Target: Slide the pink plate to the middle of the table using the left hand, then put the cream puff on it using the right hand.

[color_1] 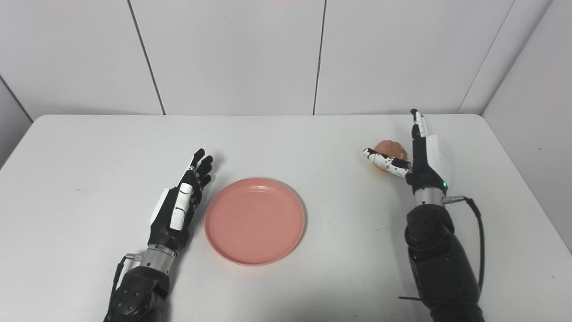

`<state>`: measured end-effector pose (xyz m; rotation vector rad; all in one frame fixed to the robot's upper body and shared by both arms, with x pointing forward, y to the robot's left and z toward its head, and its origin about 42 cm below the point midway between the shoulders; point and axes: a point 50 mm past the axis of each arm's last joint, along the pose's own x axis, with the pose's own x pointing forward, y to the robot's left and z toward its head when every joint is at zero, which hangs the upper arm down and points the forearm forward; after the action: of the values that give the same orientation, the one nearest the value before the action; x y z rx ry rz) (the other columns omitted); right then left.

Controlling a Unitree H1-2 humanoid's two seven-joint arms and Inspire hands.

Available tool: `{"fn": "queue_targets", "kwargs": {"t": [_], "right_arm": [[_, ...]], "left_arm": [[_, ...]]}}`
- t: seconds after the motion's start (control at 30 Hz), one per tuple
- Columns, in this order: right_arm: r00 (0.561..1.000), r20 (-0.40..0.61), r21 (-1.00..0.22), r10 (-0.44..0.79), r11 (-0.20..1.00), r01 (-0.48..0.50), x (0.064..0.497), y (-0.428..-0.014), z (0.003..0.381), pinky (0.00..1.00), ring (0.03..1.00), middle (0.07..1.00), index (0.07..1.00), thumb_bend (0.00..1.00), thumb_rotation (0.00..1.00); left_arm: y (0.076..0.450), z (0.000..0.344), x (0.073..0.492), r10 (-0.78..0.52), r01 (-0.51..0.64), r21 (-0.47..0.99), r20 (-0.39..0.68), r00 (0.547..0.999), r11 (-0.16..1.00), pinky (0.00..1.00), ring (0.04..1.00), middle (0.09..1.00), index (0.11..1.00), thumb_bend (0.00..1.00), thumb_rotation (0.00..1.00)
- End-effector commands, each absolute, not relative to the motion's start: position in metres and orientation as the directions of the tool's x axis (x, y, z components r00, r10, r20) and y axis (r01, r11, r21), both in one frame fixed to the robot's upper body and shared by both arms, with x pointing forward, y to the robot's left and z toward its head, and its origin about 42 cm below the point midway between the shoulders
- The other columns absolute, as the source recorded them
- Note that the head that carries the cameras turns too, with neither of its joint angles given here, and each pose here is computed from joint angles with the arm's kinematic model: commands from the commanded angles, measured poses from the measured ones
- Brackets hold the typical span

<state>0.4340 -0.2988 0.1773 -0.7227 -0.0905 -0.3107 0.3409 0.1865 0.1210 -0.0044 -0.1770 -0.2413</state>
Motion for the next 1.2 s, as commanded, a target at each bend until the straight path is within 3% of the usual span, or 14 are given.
{"fn": "queue_targets", "kwargs": {"t": [0.0,0.57,0.77,0.9,1.17], "right_arm": [[0.93,0.267,-0.647,-0.254,0.668,0.368,0.447,-0.306,0.208,0.82,0.928,0.959,0.954,0.77,0.4],[0.941,0.225,-0.71,-0.252,0.619,0.336,0.46,-0.313,0.208,0.81,0.92,0.949,0.954,0.75,0.4],[0.952,0.196,-0.71,-0.234,0.636,0.303,0.465,-0.313,0.204,0.8,0.903,0.94,0.942,0.74,0.36],[0.959,0.178,-0.708,-0.219,0.649,0.279,0.465,-0.312,0.201,0.74,0.855,0.932,0.929,0.68,0.27],[0.969,0.147,-0.729,-0.2,0.64,0.242,0.464,-0.312,0.198,0.77,0.86,0.907,0.901,0.59,0.14]], "left_arm": [[0.202,0.094,0.323,-0.22,0.22,0.015,0.087,0.972,0.975,1.0,0.996,0.975,0.982,0.62,1.0],[0.203,0.097,0.321,-0.231,0.23,0.021,0.087,0.969,0.973,1.0,0.999,0.975,0.984,0.62,1.0],[0.203,0.097,0.321,-0.226,0.226,0.02,0.088,0.97,0.974,1.0,0.999,0.976,0.985,0.6,1.0],[0.204,0.096,0.321,-0.228,0.227,0.02,0.084,0.97,0.974,1.0,0.998,0.973,0.98,0.62,1.0],[0.204,0.096,0.32,-0.232,0.231,0.016,0.088,0.969,0.973,1.0,0.996,0.969,0.977,0.61,1.0]]}}
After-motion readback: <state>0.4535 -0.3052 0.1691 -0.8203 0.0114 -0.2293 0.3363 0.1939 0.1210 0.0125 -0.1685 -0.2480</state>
